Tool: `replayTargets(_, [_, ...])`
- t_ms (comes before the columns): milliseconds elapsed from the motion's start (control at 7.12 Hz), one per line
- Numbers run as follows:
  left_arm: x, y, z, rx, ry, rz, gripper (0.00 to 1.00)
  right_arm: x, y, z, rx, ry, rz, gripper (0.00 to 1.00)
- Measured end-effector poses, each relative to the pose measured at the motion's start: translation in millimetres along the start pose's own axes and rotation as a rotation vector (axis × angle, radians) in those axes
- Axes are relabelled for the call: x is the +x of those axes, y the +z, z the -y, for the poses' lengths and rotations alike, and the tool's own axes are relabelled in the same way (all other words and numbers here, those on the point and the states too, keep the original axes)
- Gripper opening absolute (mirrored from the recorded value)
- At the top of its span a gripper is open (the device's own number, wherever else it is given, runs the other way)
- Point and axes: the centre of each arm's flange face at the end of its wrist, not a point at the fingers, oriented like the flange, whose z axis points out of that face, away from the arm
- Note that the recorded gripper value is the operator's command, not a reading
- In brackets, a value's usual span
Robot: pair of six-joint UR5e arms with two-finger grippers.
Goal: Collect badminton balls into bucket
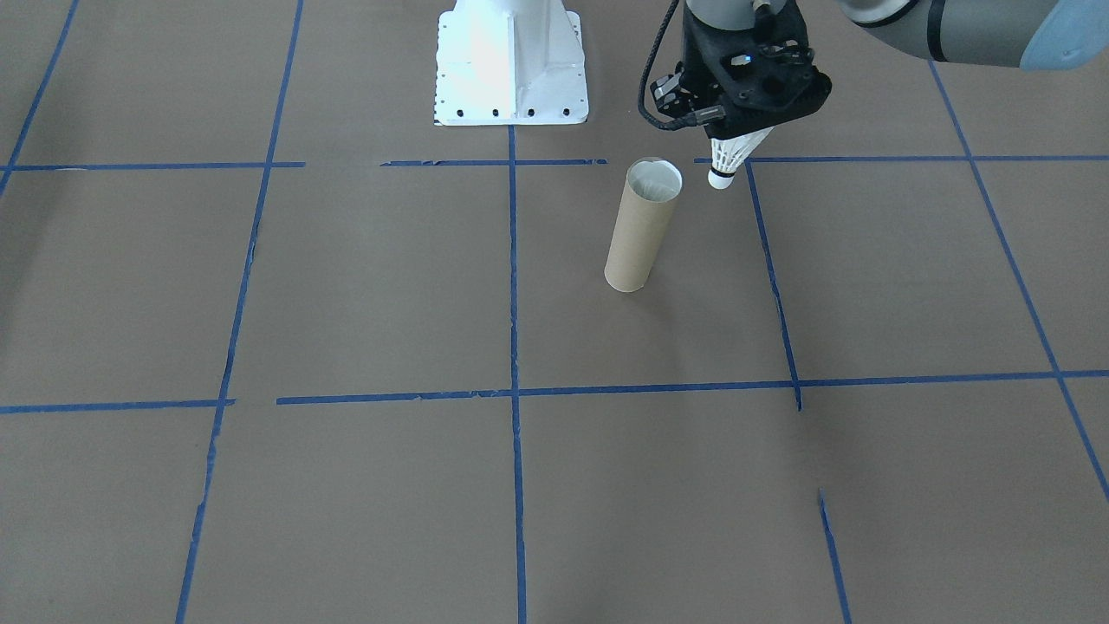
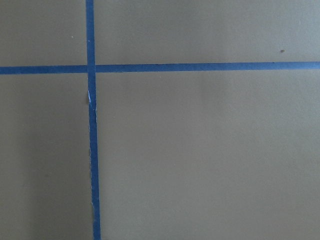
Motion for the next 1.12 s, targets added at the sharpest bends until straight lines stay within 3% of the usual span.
replayTargets(982, [44.2, 15.7, -13.2, -0.060, 0.000, 0.016, 0.00, 0.4, 0.6, -0.6, -0.001, 0.001, 0.001, 1.00])
replayTargets(1123, [46.4, 19.6, -11.0, -0.061, 0.002, 0.016, 0.20, 0.4, 0.6, -0.6, -0.001, 0.001, 0.000, 1.00])
